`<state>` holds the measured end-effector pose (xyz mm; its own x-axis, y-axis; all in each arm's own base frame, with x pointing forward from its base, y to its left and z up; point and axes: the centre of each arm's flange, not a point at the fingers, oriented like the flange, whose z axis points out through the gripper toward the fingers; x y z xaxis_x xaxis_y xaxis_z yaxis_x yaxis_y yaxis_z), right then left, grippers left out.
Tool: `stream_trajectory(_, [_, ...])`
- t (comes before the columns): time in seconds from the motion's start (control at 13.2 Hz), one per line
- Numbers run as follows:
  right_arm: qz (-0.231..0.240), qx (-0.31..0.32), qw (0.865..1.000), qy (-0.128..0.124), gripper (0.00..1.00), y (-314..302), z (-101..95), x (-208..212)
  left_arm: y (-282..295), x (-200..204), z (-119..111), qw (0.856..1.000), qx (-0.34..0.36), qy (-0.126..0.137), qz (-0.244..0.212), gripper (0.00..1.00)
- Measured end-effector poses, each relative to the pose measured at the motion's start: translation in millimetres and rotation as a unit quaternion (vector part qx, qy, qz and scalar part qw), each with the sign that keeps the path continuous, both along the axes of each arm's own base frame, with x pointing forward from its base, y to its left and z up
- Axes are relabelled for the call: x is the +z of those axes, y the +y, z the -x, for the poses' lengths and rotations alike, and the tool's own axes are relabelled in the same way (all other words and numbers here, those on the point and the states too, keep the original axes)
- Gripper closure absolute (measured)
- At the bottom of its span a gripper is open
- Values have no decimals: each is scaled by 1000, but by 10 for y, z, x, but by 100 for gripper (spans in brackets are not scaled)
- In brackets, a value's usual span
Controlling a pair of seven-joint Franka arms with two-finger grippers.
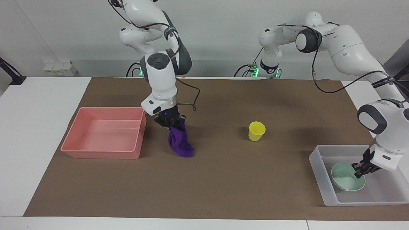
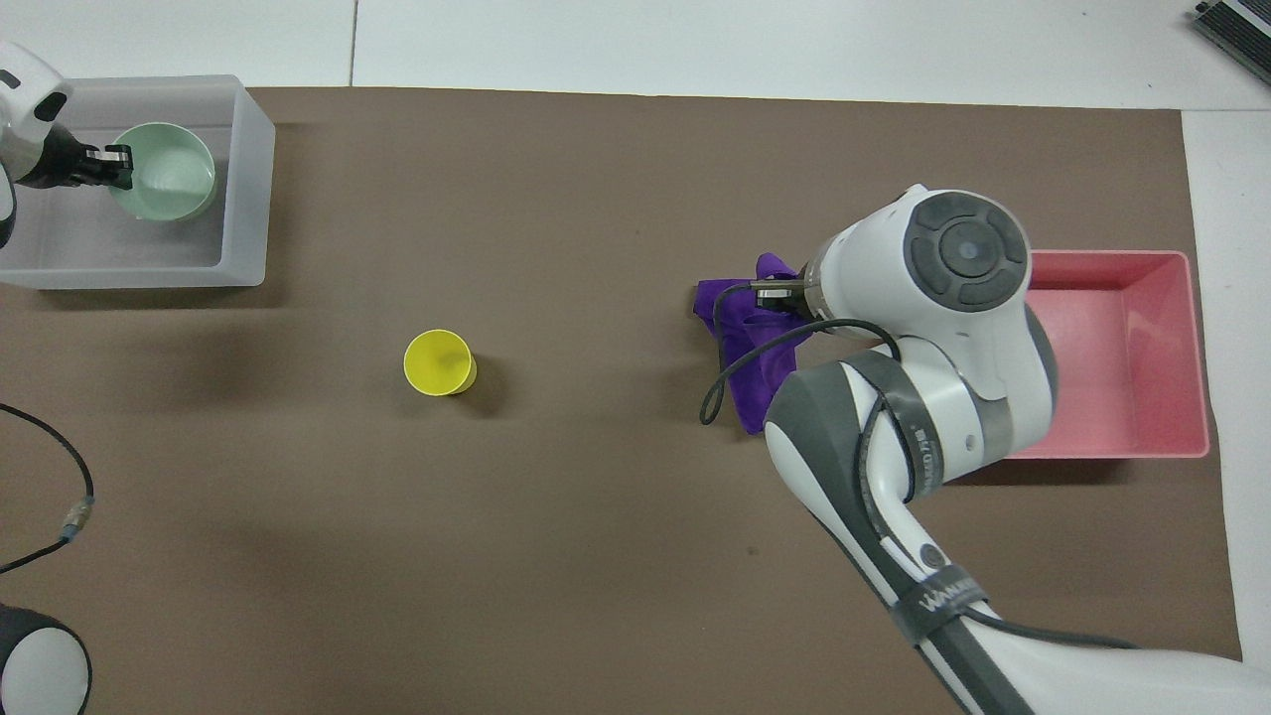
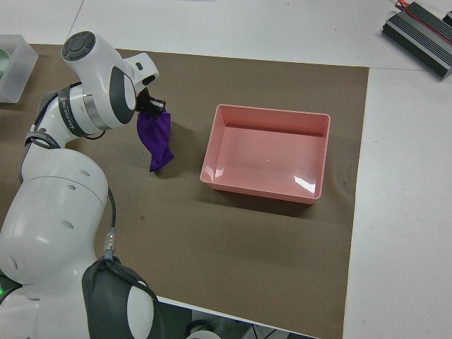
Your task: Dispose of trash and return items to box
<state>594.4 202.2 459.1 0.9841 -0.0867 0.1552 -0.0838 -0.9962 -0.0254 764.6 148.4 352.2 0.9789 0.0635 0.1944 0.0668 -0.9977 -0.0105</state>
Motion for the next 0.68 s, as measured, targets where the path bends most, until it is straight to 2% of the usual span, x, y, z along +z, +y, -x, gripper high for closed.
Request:
stream_trajectory(0.08, [-3, -9, 1000, -5, 97, -129, 14, 258, 15, -30, 3, 1000, 1, 2, 0, 97])
stream_trajectory(0.15, [-5, -21, 1000, -10, 97, -285, 37, 523, 13, -31, 2, 1000, 0, 2, 1, 91])
stream_trajectory(0.38, [7, -30, 999, -15, 97, -742, 140, 1219, -64, 161, -8, 1000, -10, -9, 0, 52])
stream_trajectory(0.53, [16, -22, 1000, -15, 97, -1068, 233, 1645, -226, 508, 29, 1000, -21, -18, 0, 29])
stream_trajectory(0.68, [23, -9, 1000, -20, 97, -1494, 376, 2003, -560, 898, 176, 999, -42, -24, -1, 2])
